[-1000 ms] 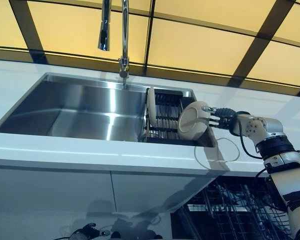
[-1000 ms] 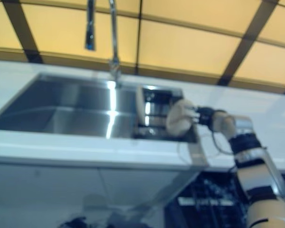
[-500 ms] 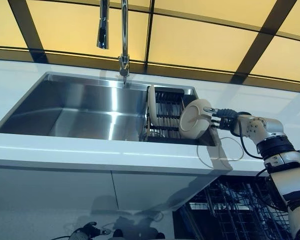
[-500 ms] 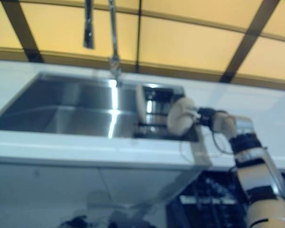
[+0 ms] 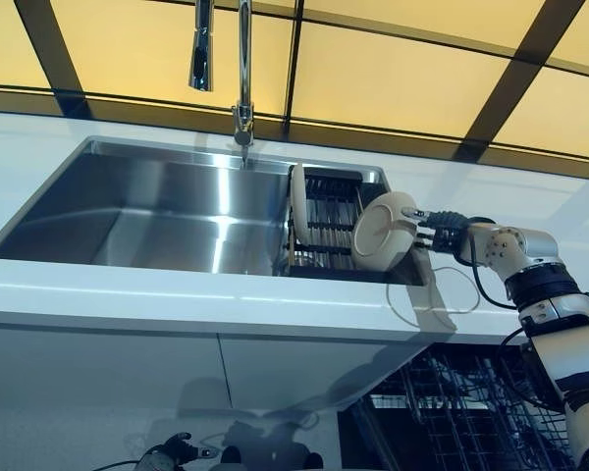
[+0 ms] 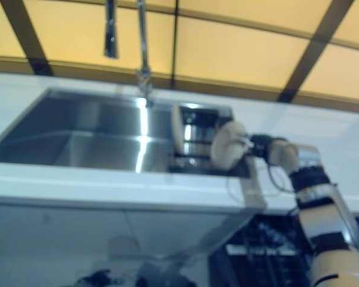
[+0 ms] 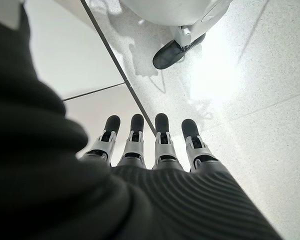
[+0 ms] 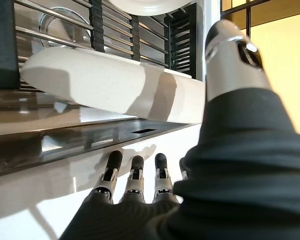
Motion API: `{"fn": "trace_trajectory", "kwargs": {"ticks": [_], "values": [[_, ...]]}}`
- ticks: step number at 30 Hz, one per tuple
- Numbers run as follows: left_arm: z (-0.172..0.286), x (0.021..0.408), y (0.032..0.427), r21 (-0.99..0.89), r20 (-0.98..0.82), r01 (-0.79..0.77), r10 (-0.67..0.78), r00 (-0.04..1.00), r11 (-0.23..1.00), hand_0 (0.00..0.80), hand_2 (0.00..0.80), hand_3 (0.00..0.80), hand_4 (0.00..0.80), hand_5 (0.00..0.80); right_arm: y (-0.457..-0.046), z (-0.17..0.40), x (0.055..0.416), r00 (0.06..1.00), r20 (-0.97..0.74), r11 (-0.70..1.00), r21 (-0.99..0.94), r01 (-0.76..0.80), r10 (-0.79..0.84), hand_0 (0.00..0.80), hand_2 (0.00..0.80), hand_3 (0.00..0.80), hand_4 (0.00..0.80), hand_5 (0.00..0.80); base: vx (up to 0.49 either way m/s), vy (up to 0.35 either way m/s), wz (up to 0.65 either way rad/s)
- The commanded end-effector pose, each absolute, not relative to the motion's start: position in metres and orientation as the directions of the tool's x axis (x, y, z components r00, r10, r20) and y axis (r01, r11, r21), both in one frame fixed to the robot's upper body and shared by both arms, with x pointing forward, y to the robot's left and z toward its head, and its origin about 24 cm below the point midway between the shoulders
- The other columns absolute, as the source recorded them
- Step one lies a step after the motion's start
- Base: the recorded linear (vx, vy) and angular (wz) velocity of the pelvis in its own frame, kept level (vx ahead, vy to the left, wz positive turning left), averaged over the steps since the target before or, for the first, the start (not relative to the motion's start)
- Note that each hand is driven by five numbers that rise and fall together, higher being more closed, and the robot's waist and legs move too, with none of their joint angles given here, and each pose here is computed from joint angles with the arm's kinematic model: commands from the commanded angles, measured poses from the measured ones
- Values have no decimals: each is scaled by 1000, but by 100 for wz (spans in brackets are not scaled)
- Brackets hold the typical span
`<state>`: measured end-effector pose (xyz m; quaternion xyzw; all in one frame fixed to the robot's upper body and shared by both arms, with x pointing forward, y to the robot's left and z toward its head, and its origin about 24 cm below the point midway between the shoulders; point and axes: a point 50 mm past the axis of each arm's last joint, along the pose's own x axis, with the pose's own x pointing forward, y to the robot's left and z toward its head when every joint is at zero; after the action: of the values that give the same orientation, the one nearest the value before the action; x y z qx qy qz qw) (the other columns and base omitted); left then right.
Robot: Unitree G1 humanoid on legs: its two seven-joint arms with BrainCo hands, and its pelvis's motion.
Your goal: Take plates into dishwasher
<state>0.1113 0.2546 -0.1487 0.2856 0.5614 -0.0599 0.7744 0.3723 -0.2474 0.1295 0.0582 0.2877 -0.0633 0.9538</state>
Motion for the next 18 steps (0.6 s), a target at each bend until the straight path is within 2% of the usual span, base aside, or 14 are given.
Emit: {"fn": "trace_trajectory", "kwargs": {"ticks": [1, 18], "values": [[-141, 140, 250, 411, -880, 467, 207, 428, 783, 0, 0, 0, 0, 0, -249, 185, 389, 904, -411, 985, 71, 160, -117, 0, 0, 0, 0, 0, 0, 0, 0], [-141, 142, 248, 411, -880, 474, 202, 431, 779, 0, 0, 0, 0, 0, -233, 181, 391, 908, -409, 988, 74, 136, -94, 0, 0, 0, 0, 0, 0, 0, 0]]}}
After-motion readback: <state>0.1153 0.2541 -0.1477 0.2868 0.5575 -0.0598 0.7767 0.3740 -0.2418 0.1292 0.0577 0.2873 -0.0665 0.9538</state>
